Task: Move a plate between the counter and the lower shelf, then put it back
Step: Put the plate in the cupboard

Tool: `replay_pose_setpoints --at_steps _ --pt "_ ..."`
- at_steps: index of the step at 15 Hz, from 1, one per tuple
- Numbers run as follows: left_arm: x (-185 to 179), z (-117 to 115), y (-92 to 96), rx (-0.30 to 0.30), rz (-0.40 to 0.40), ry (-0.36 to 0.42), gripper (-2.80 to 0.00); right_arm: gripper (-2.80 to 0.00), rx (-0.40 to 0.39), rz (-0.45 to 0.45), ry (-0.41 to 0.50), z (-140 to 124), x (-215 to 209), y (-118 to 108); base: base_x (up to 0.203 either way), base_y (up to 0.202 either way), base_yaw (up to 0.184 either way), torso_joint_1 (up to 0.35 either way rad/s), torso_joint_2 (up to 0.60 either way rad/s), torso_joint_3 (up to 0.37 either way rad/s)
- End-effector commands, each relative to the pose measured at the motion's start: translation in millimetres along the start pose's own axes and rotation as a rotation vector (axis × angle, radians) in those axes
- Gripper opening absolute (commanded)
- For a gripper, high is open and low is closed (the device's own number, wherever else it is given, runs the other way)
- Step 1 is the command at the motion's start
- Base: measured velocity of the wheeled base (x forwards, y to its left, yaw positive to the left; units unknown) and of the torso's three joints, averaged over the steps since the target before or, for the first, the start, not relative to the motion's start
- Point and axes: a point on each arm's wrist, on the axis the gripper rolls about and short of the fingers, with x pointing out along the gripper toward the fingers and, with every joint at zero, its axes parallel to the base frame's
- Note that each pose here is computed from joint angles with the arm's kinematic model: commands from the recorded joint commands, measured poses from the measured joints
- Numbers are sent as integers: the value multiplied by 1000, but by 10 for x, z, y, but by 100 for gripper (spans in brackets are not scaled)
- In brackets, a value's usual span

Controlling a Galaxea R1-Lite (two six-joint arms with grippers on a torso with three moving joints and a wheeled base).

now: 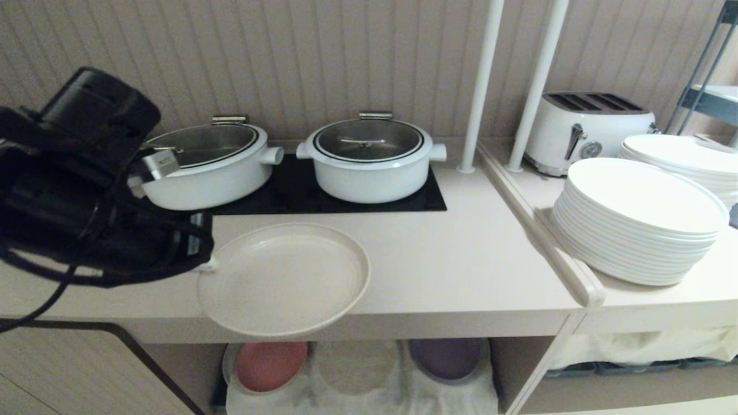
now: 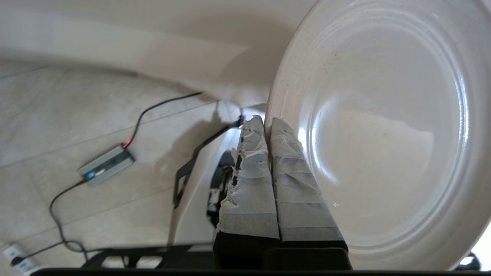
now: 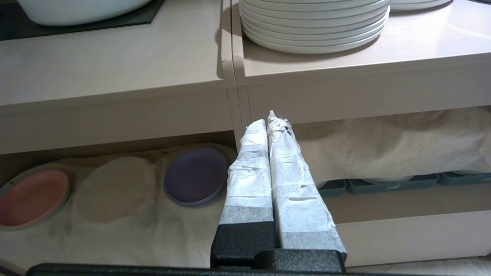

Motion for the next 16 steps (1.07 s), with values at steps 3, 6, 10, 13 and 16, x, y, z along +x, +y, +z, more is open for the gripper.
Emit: replay_pose_setpoints --at_steps 3,6,10,13,16 --pt "-341 -394 269 2 -2 -50 -280 -280 1 0 0 0 0 0 0 0 0 0 0 0" --pt "-447 -586 397 59 -14 -101 -280 -280 1 0 0 0 0 0 0 0 0 0 0 0" --pt "-512 -693 483 75 16 -181 -280 -280 1 0 0 0 0 0 0 0 0 0 0 0" --pt "-583 -872 595 72 9 -199 -280 -280 0 0 0 0 0 0 0 0 0 0 0 0" --pt "-619 -1081 721 69 8 -211 -280 -280 1 0 0 0 0 0 0 0 0 0 0 0"
